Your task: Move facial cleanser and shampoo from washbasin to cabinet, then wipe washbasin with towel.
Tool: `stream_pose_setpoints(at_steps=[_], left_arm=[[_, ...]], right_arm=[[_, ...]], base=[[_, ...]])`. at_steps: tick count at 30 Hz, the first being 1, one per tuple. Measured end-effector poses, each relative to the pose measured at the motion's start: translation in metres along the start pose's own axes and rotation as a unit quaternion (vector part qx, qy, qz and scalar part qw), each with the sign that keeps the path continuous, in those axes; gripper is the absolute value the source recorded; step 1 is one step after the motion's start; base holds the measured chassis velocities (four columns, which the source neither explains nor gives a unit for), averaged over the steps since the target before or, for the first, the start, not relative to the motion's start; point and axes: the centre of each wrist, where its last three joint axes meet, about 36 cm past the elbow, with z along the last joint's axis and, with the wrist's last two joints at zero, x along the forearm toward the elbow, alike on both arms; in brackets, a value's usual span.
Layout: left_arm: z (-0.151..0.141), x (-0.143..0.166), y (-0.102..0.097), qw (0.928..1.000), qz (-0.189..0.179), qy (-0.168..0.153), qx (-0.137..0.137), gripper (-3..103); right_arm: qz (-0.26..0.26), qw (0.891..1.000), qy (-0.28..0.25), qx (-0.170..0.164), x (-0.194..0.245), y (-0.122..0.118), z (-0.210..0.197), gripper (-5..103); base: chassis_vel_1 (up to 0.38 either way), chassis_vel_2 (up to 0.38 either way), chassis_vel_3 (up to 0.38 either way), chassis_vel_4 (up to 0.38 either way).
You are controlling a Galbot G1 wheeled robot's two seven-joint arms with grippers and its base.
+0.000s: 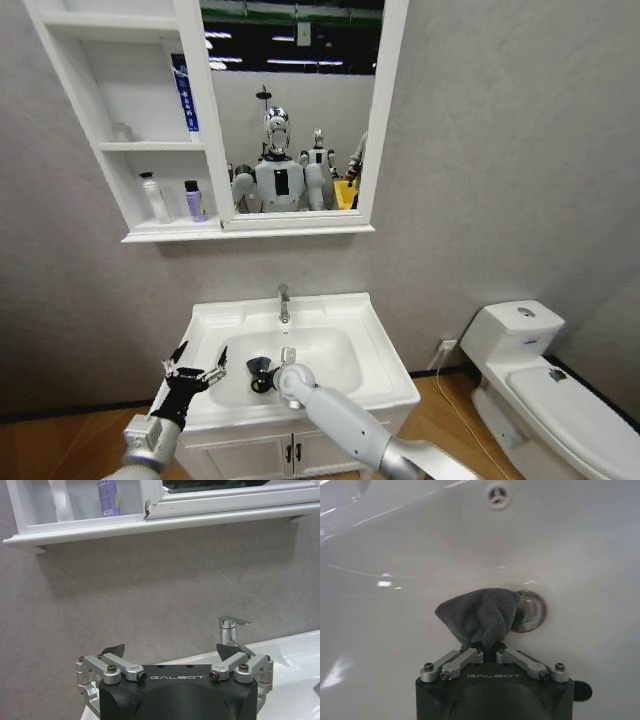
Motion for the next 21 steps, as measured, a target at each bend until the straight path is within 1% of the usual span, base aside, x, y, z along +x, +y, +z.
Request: stream_pose_setpoints(at_steps=[1, 2, 4, 5, 6, 8, 9, 10, 11, 12, 13, 14, 15, 16, 17, 18, 19, 21], left_arm=[[0.0, 0.0, 0.0, 1.0, 0.0, 0.0, 0.0, 100], [0.0, 0.0, 0.0, 1.0, 0.0, 0.0, 0.0, 100], [0.0, 0.0, 0.0, 1.0, 0.0, 0.0, 0.0, 100], [0.0, 0.0, 0.0, 1.0, 0.0, 0.0, 0.0, 100], [0.0, 0.0, 0.0, 1.0, 0.0, 0.0, 0.0, 100], [0.0, 0.0, 0.0, 1.0, 0.0, 0.0, 0.0, 100], [0.0, 0.0, 0.0, 1.0, 0.0, 0.0, 0.0, 100], [0.0, 0.0, 0.0, 1.0, 0.0, 0.0, 0.0, 100], [0.0, 0.0, 0.0, 1.0, 0.0, 0.0, 0.0, 100], [0.0, 0.0, 0.0, 1.0, 0.0, 0.0, 0.0, 100], [0.0, 0.0, 0.0, 1.0, 0.0, 0.0, 0.0, 100], [0.0, 0.0, 0.0, 1.0, 0.0, 0.0, 0.0, 100], [0.0, 0.0, 0.0, 1.0, 0.0, 0.0, 0.0, 100], [0.0, 0.0, 0.0, 1.0, 0.0, 0.0, 0.0, 100], [0.0, 0.0, 0.0, 1.0, 0.0, 0.0, 0.0, 100], [0.0, 0.0, 0.0, 1.0, 0.0, 0.0, 0.0, 100], [0.0, 0.0, 0.0, 1.0, 0.0, 0.0, 0.0, 100], [0.0, 0.0, 0.0, 1.0, 0.0, 0.0, 0.0, 100]], right_arm=[[0.02, 1.0, -0.006, 0.002, 0.0, -0.01, -0.001, 7], [0.02, 1.0, -0.006, 0.002, 0.0, -0.01, -0.001, 7], [0.087, 0.995, -0.039, 0.004, 0.01, -0.035, -0.003, 7], [0.106, 0.993, -0.049, 0.0, 0.021, -0.045, -0.004, 7], [0.106, 0.993, -0.049, 0.0, 0.021, -0.045, -0.004, 7], [0.118, 0.991, -0.069, 0.003, 0.045, -0.063, -0.008, 7], [0.116, 0.99, -0.084, 0.015, 0.055, -0.074, -0.008, 7], [0.116, 0.99, -0.084, 0.015, 0.055, -0.074, -0.008, 7], [0.12, 0.984, -0.122, 0.039, 0.069, -0.096, -0.008, 7], [0.12, 0.976, -0.171, 0.069, 0.085, -0.119, -0.011, 7], [0.12, 0.976, -0.171, 0.069, 0.085, -0.119, -0.011, 7], [0.117, 0.966, -0.211, 0.098, 0.096, -0.13, -0.012, 7], [0.122, 0.953, -0.247, 0.128, 0.105, -0.139, -0.013, 7], [0.122, 0.953, -0.247, 0.128, 0.105, -0.139, -0.013, 7], [0.127, 0.94, -0.278, 0.153, 0.115, -0.148, -0.014, 7], [0.123, 0.927, -0.309, 0.171, 0.131, -0.157, -0.017, 7], [0.123, 0.927, -0.309, 0.171, 0.131, -0.157, -0.017, 7], [0.099, 0.923, -0.331, 0.168, 0.147, -0.174, -0.024, 7]], base=[[0.0, 0.0, 0.0, 0.0], [0.0, 0.0, 0.0, 0.0], [0.0, 0.0, 0.0, 0.0], [0.0, 0.0, 0.0, 0.0], [0.0, 0.0, 0.0, 0.0], [0.0, 0.0, 0.0, 0.0], [0.0, 0.0, 0.0, 0.0], [0.0, 0.0, 0.0, 0.0], [0.0, 0.0, 0.0, 0.0], [0.0, 0.0, 0.0, 0.0], [0.0, 0.0, 0.0, 0.0], [0.0, 0.0, 0.0, 0.0], [0.0, 0.0, 0.0, 0.0], [0.0, 0.0, 0.0, 0.0], [0.0, 0.0, 0.0, 0.0], [0.0, 0.0, 0.0, 0.0], [0.0, 0.0, 0.0, 0.0], [0.0, 0.0, 0.0, 0.0]])
